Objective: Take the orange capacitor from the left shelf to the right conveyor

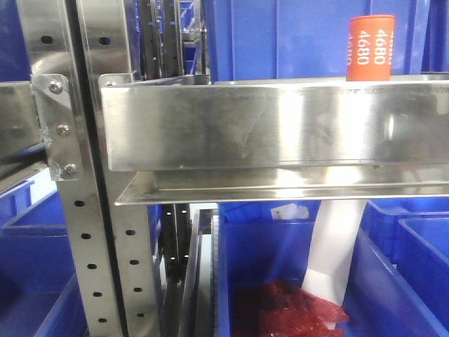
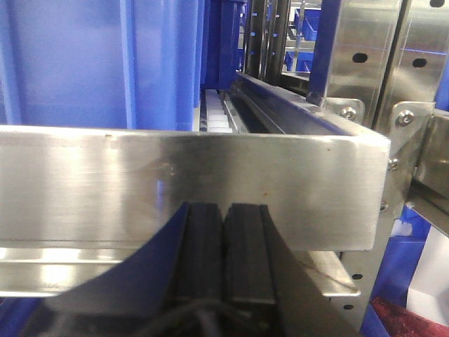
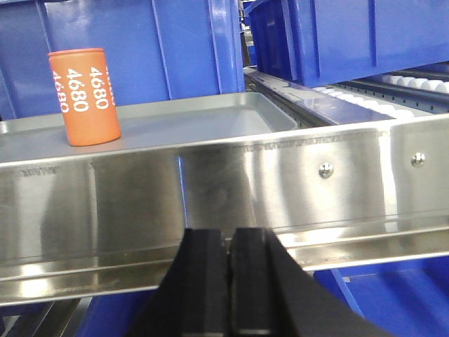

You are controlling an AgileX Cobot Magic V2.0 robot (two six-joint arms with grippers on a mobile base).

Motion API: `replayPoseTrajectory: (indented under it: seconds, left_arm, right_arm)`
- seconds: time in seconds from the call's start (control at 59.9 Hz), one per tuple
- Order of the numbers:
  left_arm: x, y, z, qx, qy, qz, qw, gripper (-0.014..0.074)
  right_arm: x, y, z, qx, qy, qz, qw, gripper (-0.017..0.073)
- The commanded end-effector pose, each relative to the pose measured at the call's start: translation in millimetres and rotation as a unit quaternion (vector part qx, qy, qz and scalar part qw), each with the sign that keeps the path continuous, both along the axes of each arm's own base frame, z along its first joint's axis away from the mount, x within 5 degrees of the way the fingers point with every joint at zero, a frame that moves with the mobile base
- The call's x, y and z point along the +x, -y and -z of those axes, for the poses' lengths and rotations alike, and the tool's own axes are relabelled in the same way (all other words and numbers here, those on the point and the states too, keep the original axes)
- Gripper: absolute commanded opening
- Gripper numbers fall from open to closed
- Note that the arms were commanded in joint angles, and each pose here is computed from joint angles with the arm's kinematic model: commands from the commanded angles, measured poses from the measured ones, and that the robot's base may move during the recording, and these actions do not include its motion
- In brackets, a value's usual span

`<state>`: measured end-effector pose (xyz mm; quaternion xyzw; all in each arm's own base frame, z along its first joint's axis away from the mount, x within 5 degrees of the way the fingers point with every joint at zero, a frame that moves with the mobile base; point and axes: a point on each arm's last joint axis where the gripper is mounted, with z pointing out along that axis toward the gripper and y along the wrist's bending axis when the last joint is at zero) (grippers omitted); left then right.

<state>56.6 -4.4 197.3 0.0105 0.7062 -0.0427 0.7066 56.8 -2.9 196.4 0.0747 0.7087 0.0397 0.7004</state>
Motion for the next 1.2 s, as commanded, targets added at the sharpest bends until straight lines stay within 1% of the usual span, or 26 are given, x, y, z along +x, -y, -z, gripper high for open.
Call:
replayPoseTrajectory:
  seconds: [0.0,0.835,0.968,1.135,1.185]
  left_arm:
    - [-1.5,-0.4,-9.9,-0.006,0.053,0.0,0.999,-0.0127]
    - [-1.5,-0.4,-9.9,-0.006,0.053,0.0,0.999,-0.0127]
    - [-1.5,-0.4,-9.9,-0.006,0.053,0.0,0.999,-0.0127]
    - [-1.5,-0.4,-9.9,-0.006,0.053,0.0,0.999,-0.0127]
    - [-1.5,-0.4,-9.9,-0.006,0.053,0.0,0.999,-0.0127]
  right_arm:
    - [-1.6,-0.5,-10.0,-0.006,0.051,-0.003,0.999,0.0055]
    - [-1.7,-0.6,-11.3,-0.006,0.059,-0.003,0.998,0.0055]
    - [-2.2,-0.7,-15.4,-0.007,0.081,-0.004,0.997,0.0055]
    - [-5.0,-1.2,-29.2,-0.01,0.143,-0.005,0.99,0.0055]
    - [-6.3,-1.2,-35.0,-0.011,0.149,-0.005,0.989,0.0055]
